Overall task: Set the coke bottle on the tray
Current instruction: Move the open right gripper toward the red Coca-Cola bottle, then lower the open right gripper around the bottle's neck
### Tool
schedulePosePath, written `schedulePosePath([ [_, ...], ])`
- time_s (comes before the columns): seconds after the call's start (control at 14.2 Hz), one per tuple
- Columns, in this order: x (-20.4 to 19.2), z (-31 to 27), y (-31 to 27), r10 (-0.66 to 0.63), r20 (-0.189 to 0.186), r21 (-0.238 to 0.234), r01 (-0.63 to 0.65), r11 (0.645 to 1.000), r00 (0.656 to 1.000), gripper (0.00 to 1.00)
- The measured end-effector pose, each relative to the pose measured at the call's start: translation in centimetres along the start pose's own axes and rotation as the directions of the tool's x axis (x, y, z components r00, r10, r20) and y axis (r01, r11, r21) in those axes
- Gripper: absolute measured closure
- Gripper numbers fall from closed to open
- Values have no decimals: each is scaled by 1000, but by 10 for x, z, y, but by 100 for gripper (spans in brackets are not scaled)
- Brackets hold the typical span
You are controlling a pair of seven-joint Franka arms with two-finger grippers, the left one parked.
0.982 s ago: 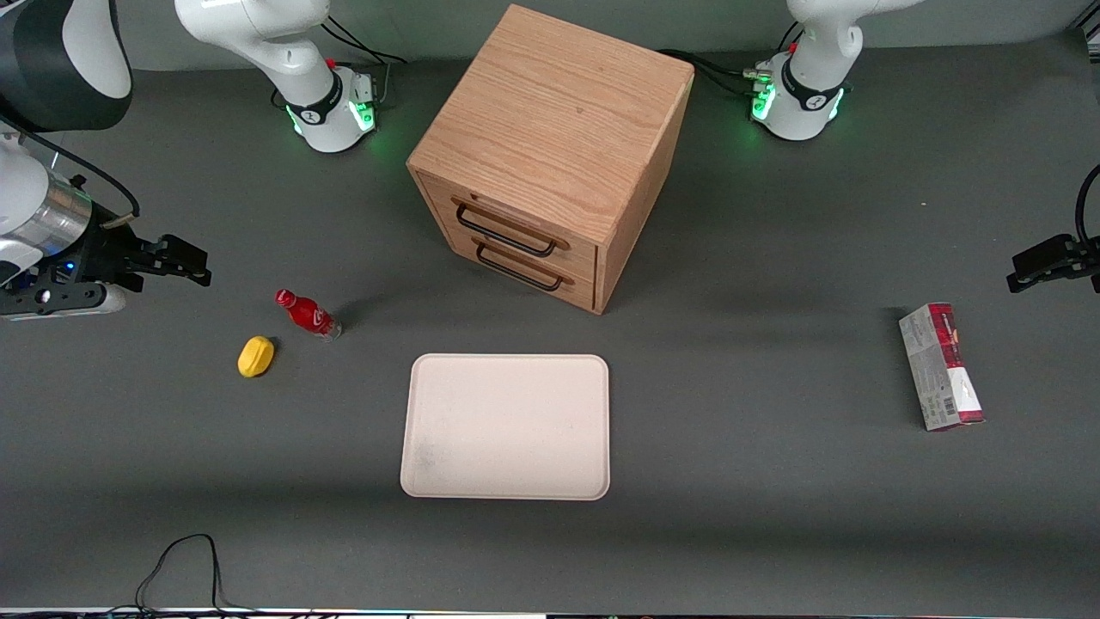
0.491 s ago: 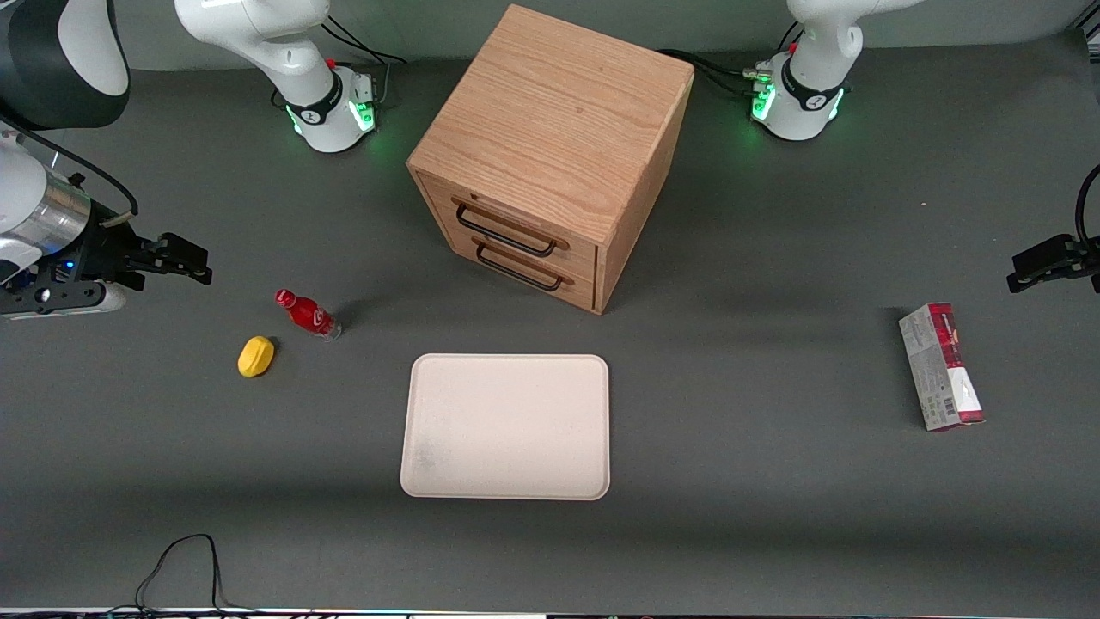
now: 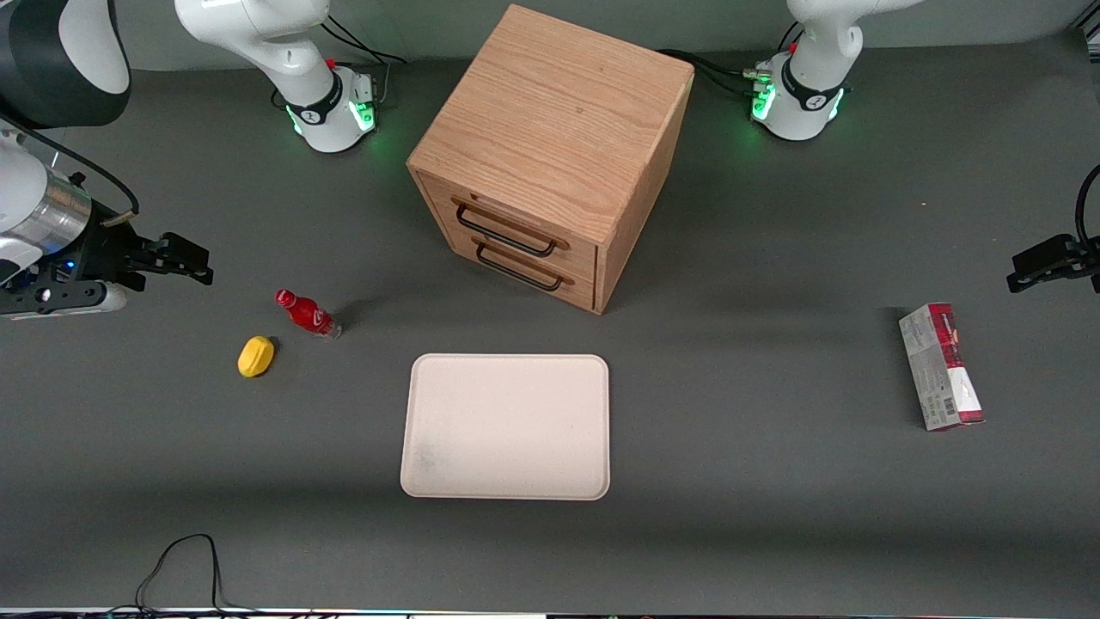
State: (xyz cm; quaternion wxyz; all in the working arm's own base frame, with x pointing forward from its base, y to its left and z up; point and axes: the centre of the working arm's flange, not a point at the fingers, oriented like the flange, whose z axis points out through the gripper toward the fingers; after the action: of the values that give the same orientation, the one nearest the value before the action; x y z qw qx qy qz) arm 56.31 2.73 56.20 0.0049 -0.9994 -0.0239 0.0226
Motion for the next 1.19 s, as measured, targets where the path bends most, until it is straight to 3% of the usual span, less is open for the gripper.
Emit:
schedulePosePath([
  [0.35, -12, 2, -1, -7, 61, 3, 7, 1000, 998, 0],
  [0.56, -45, 10, 1, -16, 73, 16, 14, 1000, 997, 0],
  [0.91, -118, 40, 3, -35, 6, 23, 35, 999, 999, 0],
  [1.19, -112, 58, 3, -35, -12, 21, 35, 999, 999, 0],
])
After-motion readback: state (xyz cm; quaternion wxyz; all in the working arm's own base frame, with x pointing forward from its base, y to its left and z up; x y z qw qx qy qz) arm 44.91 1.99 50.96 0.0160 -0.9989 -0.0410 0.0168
